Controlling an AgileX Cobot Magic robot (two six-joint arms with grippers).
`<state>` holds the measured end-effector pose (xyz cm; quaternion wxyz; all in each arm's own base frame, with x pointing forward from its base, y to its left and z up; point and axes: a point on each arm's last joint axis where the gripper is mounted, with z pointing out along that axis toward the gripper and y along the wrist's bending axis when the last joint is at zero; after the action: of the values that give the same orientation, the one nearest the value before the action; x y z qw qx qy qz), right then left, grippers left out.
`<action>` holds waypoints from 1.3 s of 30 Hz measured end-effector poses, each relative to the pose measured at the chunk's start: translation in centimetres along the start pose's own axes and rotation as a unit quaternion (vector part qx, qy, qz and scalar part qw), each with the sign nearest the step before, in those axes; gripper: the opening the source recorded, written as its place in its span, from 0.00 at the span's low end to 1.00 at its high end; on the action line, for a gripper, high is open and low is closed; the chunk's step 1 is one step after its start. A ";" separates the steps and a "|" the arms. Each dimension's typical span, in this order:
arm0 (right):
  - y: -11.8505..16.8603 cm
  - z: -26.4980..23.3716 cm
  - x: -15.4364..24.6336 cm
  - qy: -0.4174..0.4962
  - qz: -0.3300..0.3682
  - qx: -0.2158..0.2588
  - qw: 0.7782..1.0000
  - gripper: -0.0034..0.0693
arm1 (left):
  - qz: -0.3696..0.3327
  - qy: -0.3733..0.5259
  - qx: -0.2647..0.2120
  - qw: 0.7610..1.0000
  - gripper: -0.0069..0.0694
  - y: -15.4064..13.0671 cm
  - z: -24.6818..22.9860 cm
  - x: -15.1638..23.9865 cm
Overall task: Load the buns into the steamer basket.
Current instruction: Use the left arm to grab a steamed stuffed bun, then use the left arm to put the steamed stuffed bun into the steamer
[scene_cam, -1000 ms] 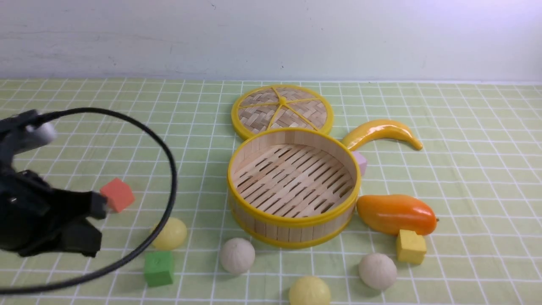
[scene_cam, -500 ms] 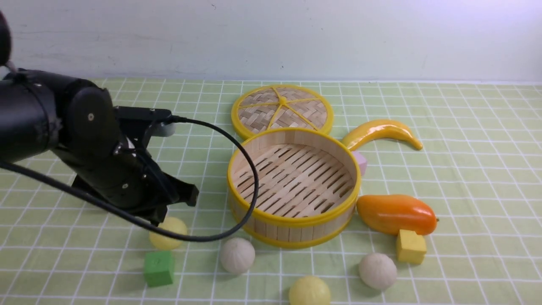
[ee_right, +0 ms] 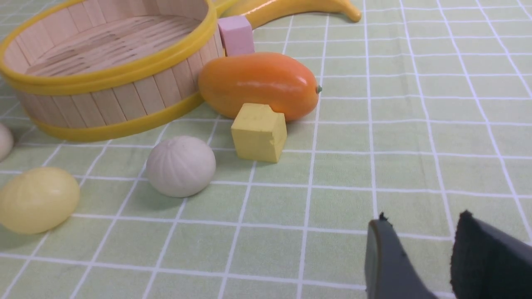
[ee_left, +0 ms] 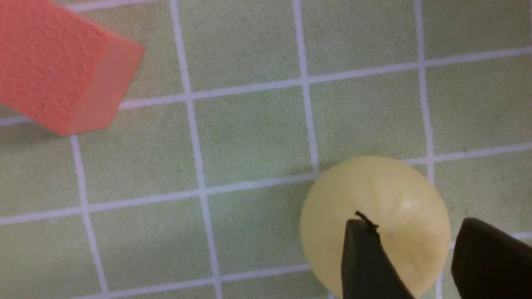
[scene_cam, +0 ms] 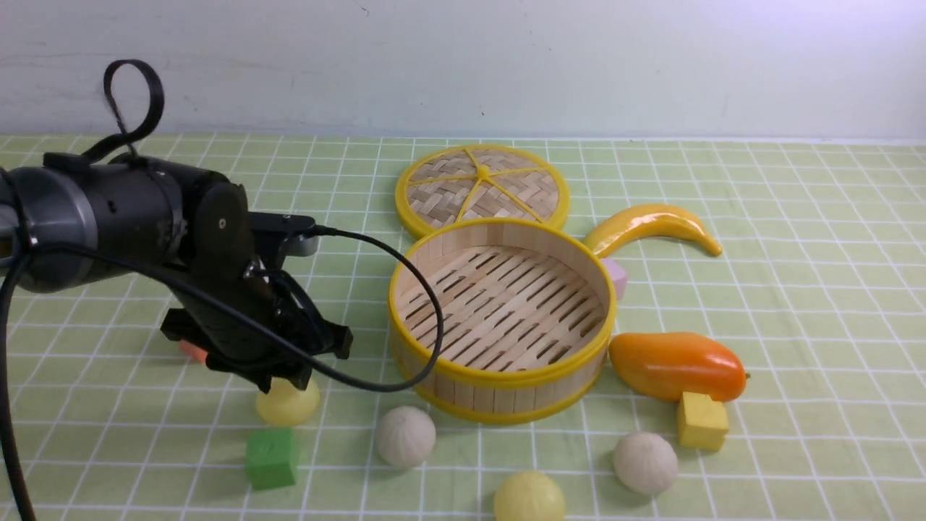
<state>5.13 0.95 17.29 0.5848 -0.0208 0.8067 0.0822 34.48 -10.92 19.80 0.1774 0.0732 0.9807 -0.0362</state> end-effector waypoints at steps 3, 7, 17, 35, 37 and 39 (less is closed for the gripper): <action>0.0 0.0 0.0 0.000 0.000 0.000 1.000 0.38 | 0.007 0.000 -0.005 1.000 0.47 0.1 0.8 -0.1; 0.0 0.0 0.0 0.000 0.000 0.000 1.000 0.38 | 0.010 0.003 -0.008 1.000 0.40 0.1 1.5 -0.1; 0.0 0.0 0.0 0.000 0.000 0.000 1.000 0.38 | 0.017 0.004 -0.005 1.000 0.07 -0.6 0.1 -0.2; 0.0 0.0 0.0 0.000 0.000 0.000 1.000 0.38 | 0.097 -0.118 0.061 0.986 0.09 -9.4 0.2 -8.6; 0.0 0.0 0.0 0.000 0.000 0.000 1.000 0.38 | 0.100 -0.095 0.054 0.989 0.13 -9.6 2.3 -8.9; 0.0 0.0 0.0 0.000 0.000 0.000 1.000 0.38 | 0.101 -0.082 0.050 0.990 0.17 -9.8 3.3 -9.1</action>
<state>5.13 0.95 17.29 0.5848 -0.0208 0.8067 0.0822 42.54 -22.08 20.40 0.2557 0.1772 0.9475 -0.0734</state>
